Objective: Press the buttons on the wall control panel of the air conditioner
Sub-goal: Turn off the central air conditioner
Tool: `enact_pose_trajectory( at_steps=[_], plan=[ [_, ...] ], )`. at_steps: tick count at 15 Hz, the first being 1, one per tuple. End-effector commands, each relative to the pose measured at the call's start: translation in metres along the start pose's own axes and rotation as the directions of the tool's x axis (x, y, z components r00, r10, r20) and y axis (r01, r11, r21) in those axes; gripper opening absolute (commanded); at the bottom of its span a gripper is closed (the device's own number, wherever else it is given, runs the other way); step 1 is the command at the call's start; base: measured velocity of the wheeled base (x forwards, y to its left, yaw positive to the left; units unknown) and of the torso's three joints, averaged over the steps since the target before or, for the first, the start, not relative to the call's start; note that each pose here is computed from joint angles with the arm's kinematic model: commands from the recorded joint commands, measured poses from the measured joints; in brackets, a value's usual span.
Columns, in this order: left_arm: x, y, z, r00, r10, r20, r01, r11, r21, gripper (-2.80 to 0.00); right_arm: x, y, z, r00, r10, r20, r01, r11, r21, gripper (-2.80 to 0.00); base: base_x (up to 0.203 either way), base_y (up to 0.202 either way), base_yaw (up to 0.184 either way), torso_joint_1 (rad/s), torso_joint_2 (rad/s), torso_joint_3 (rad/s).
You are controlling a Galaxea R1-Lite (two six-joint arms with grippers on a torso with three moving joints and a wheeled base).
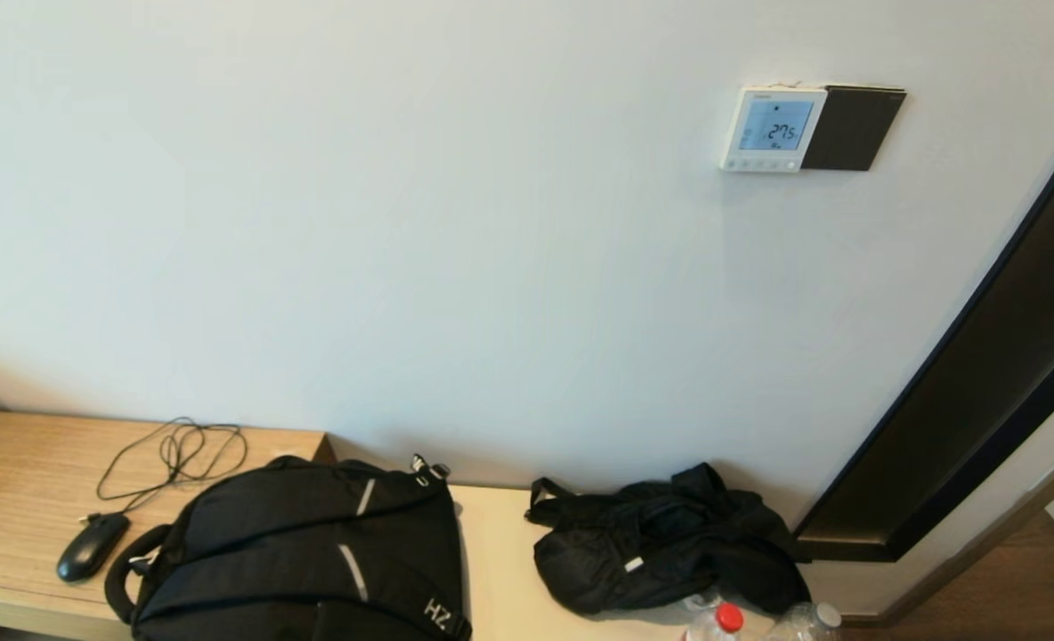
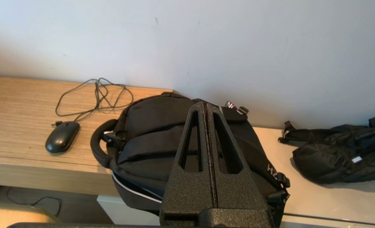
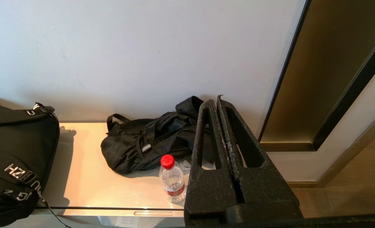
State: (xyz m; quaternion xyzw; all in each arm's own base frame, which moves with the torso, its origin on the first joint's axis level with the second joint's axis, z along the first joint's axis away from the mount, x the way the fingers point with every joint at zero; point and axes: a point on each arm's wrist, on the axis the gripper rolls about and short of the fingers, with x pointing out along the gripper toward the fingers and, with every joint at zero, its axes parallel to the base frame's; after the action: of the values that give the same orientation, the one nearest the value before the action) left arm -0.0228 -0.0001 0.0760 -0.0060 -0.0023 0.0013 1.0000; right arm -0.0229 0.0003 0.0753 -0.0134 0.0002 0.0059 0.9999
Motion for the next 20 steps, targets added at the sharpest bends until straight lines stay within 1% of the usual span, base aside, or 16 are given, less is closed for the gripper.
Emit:
enact_pose_trajectory(
  at_steps=[1,16,20],
  plan=[
    [0.0,0.0,-0.0001,1.0,0.001,0.0,-0.001,1.0,0.0,-2.8,0.0004,0.0,-0.0003,1.0,0.001,-0.005,-0.001,1.0,-0.001,-2.8,0.0,0.0,0.0,0.0,0.0,0.0],
    [0.0,0.0,0.0001,1.0,0.0,0.001,0.0,1.0,0.0,-2.8,0.0003,0.0,-0.0002,1.0,0.001,-0.003,-0.001,1.0,-0.001,-2.8,0.0,0.0,0.0,0.0,0.0,0.0],
    [0.0,0.0,0.0001,1.0,0.0,0.001,0.0,1.0,0.0,-2.8,-0.0008,-0.0001,0.0034,1.0,-0.003,0.008,0.003,1.0,-0.012,-2.8,0.0,0.0,0.0,0.0,0.0,0.0]
  ],
)
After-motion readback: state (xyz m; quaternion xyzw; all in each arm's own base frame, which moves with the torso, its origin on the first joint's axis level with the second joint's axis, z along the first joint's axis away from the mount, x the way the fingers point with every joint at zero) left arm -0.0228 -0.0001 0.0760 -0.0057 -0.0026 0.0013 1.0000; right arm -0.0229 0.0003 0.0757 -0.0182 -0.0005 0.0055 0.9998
